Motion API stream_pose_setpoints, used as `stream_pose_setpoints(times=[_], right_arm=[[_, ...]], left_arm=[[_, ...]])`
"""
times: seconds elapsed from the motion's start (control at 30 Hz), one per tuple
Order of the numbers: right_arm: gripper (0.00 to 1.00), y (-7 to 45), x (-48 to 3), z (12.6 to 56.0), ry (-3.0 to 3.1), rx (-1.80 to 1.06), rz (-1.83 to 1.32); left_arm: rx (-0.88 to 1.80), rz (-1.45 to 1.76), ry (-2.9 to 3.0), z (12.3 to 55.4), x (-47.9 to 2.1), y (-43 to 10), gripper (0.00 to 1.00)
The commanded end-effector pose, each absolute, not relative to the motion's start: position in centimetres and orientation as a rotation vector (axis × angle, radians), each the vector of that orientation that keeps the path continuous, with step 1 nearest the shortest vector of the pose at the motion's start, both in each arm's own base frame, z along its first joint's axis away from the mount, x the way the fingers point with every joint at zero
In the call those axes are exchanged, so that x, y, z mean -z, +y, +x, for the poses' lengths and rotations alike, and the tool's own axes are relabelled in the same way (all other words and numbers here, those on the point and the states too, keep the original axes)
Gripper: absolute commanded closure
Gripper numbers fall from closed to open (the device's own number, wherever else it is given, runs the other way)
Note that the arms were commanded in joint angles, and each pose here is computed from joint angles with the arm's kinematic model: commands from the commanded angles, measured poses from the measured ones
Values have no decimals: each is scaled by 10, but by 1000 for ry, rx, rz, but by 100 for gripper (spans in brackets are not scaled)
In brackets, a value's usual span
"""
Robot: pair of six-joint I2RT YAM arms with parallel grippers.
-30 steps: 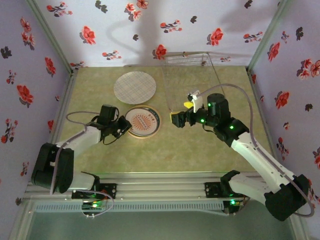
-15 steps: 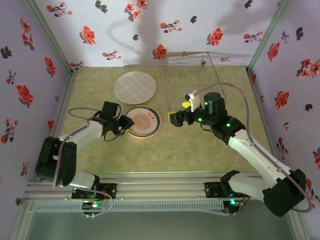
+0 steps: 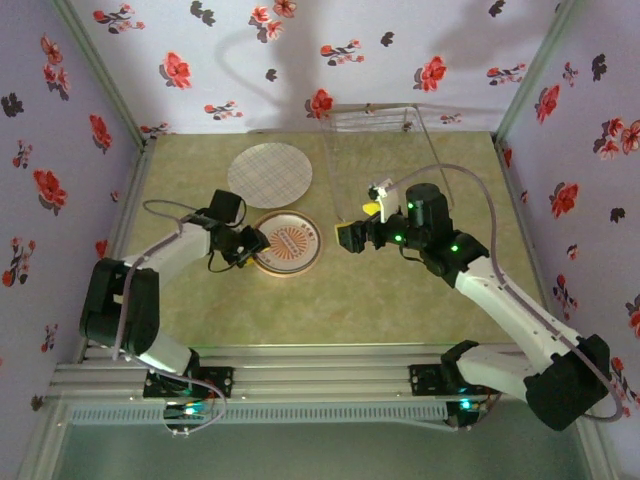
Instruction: Unload the plates from the dish rack
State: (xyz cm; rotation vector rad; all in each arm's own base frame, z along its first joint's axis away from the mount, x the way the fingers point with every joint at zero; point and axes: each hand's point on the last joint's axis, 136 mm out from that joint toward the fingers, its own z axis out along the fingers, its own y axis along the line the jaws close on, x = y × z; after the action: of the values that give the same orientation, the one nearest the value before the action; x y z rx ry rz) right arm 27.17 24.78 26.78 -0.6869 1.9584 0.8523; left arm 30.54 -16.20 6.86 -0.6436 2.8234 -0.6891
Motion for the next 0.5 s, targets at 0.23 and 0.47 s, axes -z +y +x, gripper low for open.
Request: stream_pose_setpoints(times=[0.23,0.47], right_arm=[[1,237,-298,287,1882,-739,-617],[1,111,-330,311,1814,-111,-90]], left_arm=[[468,-606,2855,305,-80,-140,50],[368,-591,2638,312,-142,-112,0]])
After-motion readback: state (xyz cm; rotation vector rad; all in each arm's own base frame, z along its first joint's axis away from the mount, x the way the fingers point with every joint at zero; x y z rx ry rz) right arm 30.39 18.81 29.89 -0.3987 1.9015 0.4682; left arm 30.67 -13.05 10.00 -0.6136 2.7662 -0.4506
